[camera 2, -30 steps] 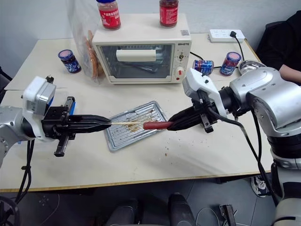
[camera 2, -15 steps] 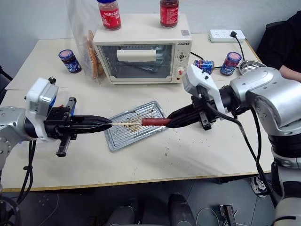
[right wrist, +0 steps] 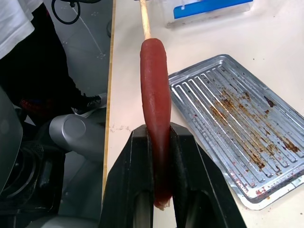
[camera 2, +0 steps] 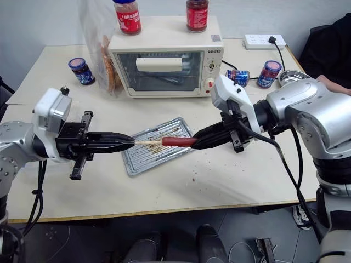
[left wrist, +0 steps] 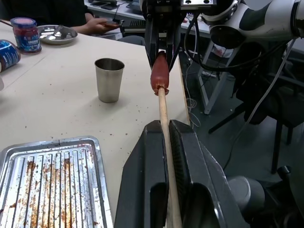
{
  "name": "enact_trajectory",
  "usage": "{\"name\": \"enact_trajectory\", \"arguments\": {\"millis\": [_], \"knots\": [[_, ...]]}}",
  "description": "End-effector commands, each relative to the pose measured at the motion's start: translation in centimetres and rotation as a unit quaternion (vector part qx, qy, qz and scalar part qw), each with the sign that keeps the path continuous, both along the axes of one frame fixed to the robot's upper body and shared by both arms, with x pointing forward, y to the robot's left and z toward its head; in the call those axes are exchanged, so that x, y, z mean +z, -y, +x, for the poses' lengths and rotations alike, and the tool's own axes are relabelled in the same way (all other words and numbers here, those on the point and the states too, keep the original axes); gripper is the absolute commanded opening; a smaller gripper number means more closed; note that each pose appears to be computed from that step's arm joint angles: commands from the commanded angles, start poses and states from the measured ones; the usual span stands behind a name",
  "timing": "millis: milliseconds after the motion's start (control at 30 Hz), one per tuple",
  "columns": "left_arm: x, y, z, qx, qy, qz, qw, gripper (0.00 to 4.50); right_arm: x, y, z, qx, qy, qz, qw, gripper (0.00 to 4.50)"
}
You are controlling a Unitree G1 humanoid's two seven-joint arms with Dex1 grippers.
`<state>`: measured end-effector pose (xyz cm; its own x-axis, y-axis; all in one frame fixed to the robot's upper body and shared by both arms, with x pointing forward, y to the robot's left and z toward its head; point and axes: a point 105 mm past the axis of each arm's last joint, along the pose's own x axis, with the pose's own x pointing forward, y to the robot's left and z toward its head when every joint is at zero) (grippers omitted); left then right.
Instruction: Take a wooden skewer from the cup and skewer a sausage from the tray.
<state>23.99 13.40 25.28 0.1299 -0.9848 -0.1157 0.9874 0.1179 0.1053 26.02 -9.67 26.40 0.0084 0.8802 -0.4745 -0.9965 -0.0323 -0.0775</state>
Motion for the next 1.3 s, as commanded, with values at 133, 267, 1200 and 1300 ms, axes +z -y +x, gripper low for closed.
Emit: {"name": "enact_trajectory", "arguments": {"millis": [133, 267, 1200, 1300], "knots": [[0.3, 0.6, 0.1, -0.01, 0.015, -0.007, 1.0, 0.0, 1.3, -0.5, -0.9, 0.017, 0.033, 0.009, 0.999, 0.2], [0.0, 1.2, 0.1, -0.022, 0.013, -0.008, 1.0, 0.0, 1.5, -0.8, -1.0, 0.019, 0.035, 0.012, 0.999, 0.2], [-1.1, 1.3, 1.0, -0.001, 0.02, -0.007, 1.0, 0.0, 1.4, -0.5, -0.6, -0.013, 0.066, 0.014, 0.998, 2.24], [-1.4, 0.3, 0.8, 0.034, 0.018, -0.012, 0.999, 0.0, 1.3, 0.0, 0.2, -0.041, 0.076, 0.022, 0.996, 2.24]]}}
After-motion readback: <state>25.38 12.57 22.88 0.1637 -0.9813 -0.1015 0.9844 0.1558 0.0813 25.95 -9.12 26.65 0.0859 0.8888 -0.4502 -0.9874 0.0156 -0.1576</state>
